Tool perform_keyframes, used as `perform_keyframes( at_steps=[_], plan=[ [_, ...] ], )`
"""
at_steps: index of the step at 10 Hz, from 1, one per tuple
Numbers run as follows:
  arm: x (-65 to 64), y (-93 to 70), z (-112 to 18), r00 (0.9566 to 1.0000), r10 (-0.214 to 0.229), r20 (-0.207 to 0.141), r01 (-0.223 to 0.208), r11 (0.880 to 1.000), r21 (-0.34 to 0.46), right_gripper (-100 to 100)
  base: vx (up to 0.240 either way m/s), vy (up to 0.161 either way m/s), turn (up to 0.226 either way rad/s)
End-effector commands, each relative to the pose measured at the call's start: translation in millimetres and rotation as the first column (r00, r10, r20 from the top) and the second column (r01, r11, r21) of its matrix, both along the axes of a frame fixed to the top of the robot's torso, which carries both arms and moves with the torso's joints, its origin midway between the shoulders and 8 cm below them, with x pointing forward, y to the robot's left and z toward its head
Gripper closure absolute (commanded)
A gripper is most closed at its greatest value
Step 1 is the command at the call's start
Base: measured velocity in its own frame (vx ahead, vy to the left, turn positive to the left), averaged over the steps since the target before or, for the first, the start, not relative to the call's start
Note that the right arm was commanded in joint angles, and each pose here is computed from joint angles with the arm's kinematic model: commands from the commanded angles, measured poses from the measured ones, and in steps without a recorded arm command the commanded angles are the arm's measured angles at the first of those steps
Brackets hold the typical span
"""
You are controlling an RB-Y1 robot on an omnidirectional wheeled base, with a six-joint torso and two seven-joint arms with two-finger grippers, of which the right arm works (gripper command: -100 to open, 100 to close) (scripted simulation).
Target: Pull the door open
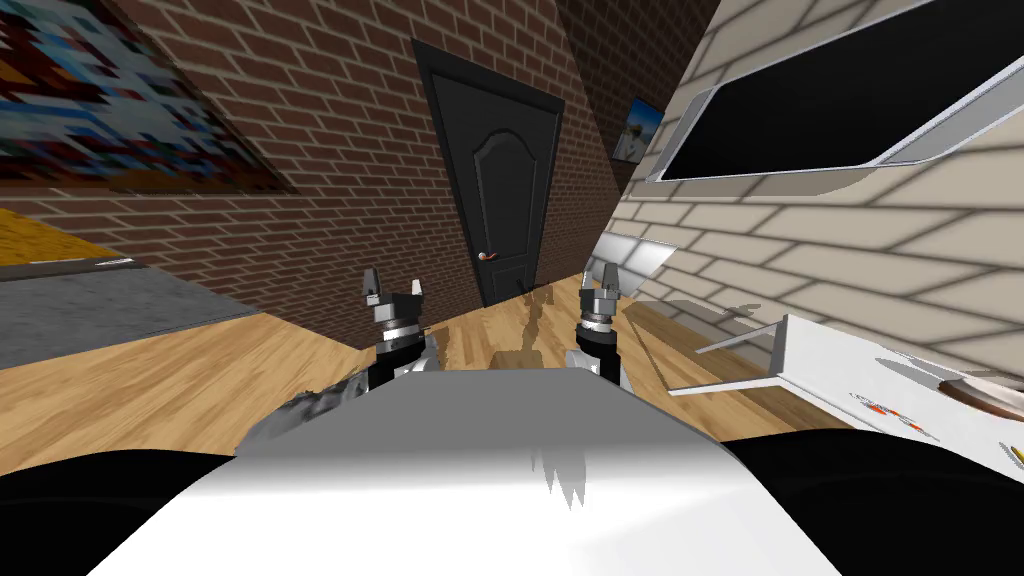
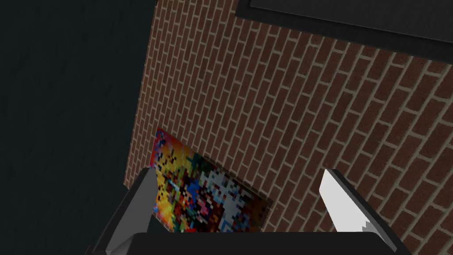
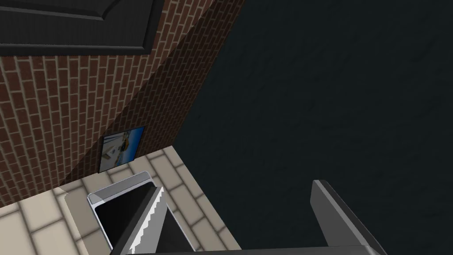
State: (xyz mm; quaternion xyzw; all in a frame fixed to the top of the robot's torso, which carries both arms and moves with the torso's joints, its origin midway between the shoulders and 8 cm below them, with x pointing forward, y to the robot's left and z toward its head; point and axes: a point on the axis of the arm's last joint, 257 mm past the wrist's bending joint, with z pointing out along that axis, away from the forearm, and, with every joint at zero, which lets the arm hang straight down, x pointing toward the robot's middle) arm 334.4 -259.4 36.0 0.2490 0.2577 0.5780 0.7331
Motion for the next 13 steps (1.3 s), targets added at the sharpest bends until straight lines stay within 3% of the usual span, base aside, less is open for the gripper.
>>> perform_keyframes(
  at_steps=[1, 7, 10, 13],
  plan=[
    [5.4, -2.5, -9.7, 0.9998, 0.003, -0.021, -0.003, 1.0, -0.002, -100, 0.04, 0.016, 0.13],
    [27.8, -18.6, -56.5, 0.9931, 0.008, -0.117, -0.009, 1.0, -0.006, -100, 0.082, 0.039, 0.182],
    [37.8, -30.0, -81.8, 0.9858, 0.006, -0.168, -0.007, 1.0, -0.004, -100, 0.075, 0.038, 0.174],
    [47.0, -44.8, -109.8, 0.9749, 0.0, -0.223, 0.0, 1.0, -0.001, -100, 0.095, 0.026, 0.188]
  ],
)
